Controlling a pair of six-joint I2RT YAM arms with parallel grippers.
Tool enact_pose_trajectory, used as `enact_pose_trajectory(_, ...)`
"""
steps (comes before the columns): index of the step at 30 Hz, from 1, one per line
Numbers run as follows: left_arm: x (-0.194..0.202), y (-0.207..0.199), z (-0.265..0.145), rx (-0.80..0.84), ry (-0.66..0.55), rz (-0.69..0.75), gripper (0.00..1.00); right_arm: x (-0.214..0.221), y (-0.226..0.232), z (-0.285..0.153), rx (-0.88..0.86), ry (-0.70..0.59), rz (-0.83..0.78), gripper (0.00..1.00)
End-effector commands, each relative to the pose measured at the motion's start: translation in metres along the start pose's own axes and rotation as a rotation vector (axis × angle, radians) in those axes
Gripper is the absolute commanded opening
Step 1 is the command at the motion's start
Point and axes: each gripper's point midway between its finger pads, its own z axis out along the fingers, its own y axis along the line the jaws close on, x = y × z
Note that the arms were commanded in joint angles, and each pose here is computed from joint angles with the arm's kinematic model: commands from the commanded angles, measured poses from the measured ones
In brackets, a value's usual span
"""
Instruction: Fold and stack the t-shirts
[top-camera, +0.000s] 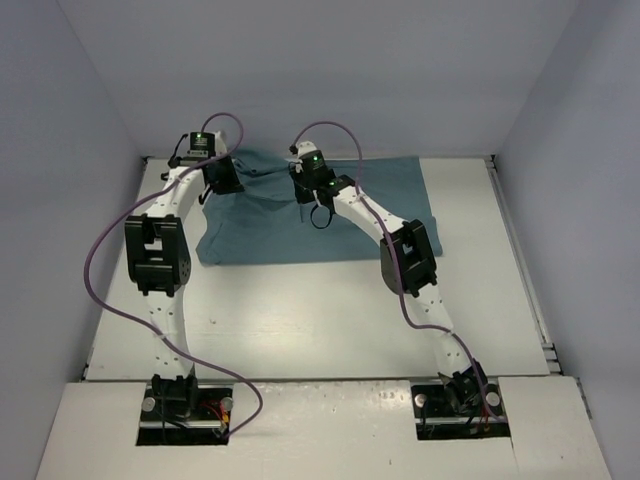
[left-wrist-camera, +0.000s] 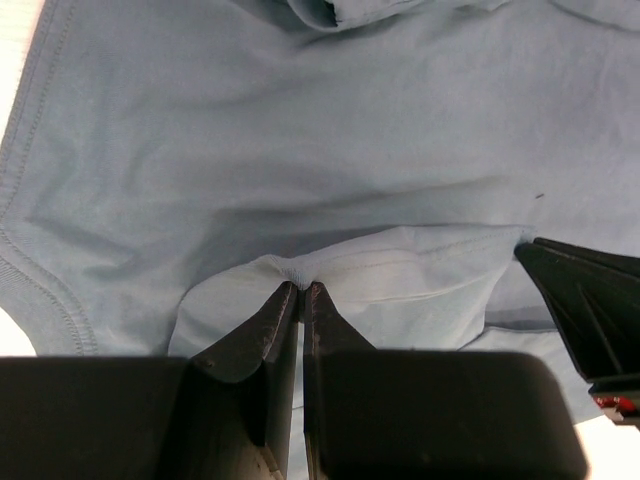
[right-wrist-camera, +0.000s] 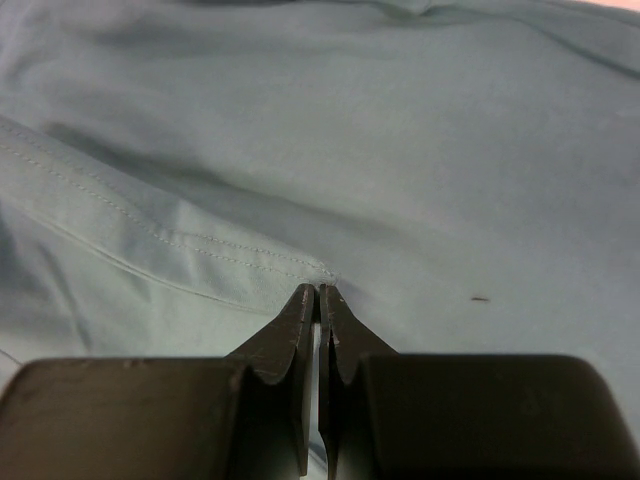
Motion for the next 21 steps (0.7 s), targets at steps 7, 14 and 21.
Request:
enact_pose_trajectory(7, 0.003, -0.016, -0.043, 0.046, -0.033, -0.04, 0.0, -0.034, 0.012, -0.042, -0.062, -0.066, -0.002, 0.0)
enact_pose_trajectory(14, 0.028, -0.005, -0.056, 0.003, 0.014, -0.092, 0.0, -0.017, 0.022, -0.061, -0.101, -0.018, 0.028, 0.0)
enact_pose_trajectory(21, 0.034, -0.008, -0.079, -0.003, 0.01, -0.122, 0.0, -0.022, 0.034, -0.08, -0.117, -0.026, 0.039, 0.0)
